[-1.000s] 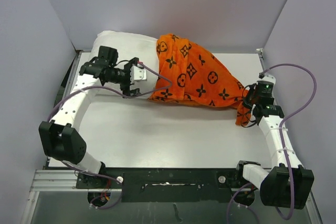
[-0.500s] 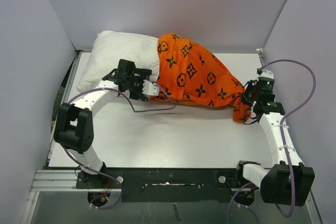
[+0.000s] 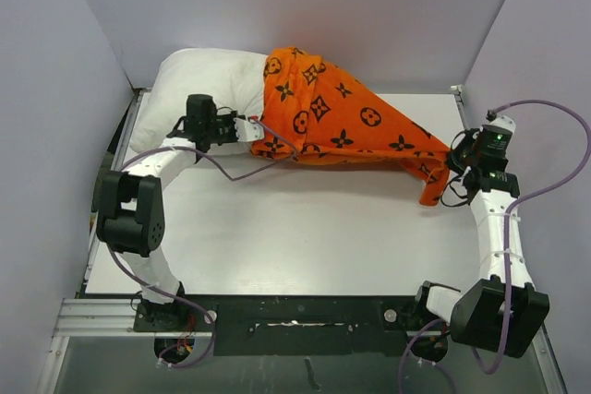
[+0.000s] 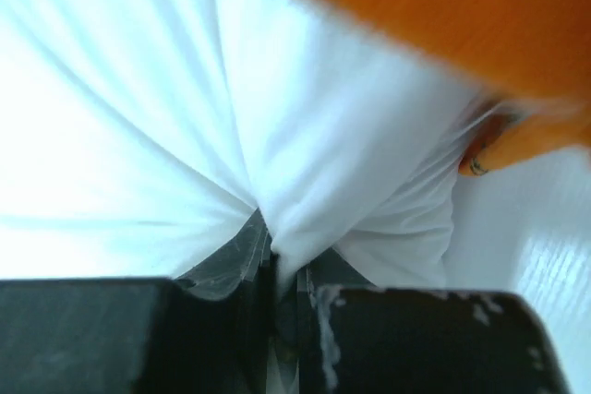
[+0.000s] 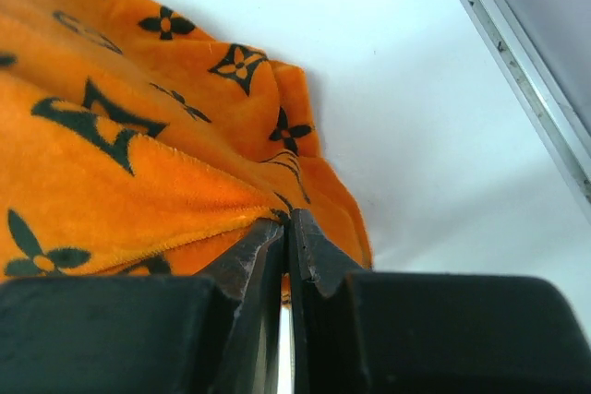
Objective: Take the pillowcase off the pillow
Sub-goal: Remove the pillow from the pillowcase.
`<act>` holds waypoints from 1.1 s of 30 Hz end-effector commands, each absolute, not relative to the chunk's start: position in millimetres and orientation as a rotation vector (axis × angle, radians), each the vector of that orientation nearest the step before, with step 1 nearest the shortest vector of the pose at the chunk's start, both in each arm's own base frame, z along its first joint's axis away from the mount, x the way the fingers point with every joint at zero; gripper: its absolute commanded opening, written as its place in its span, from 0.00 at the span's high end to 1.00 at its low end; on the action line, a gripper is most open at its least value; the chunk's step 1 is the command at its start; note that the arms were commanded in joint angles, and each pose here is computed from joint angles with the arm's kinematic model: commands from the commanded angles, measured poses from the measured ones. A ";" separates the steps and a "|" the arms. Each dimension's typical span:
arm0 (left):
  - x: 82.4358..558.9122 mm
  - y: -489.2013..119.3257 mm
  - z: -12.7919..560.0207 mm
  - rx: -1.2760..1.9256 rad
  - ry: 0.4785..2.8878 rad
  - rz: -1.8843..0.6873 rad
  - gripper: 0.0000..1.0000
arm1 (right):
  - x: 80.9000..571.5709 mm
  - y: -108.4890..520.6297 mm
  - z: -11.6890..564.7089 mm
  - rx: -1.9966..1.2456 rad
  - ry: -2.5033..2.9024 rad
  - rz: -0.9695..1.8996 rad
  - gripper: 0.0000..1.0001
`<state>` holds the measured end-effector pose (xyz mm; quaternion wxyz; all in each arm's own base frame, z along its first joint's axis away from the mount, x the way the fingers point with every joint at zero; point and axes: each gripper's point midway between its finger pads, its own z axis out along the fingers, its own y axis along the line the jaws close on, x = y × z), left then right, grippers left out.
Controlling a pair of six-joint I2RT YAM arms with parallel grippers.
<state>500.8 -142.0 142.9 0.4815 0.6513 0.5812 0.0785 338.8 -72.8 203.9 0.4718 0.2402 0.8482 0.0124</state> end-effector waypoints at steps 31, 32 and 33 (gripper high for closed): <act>526.4 206.6 163.5 0.725 2.010 0.539 1.00 | 335.7 -209.5 416.4 0.991 1.450 -0.321 1.00; 526.6 209.8 158.9 0.729 2.021 0.551 1.00 | 335.2 -209.3 418.5 0.987 1.444 -0.320 1.00; 525.9 214.3 155.5 0.724 2.038 0.554 1.00 | 334.0 -210.2 418.3 0.991 1.443 -0.327 1.00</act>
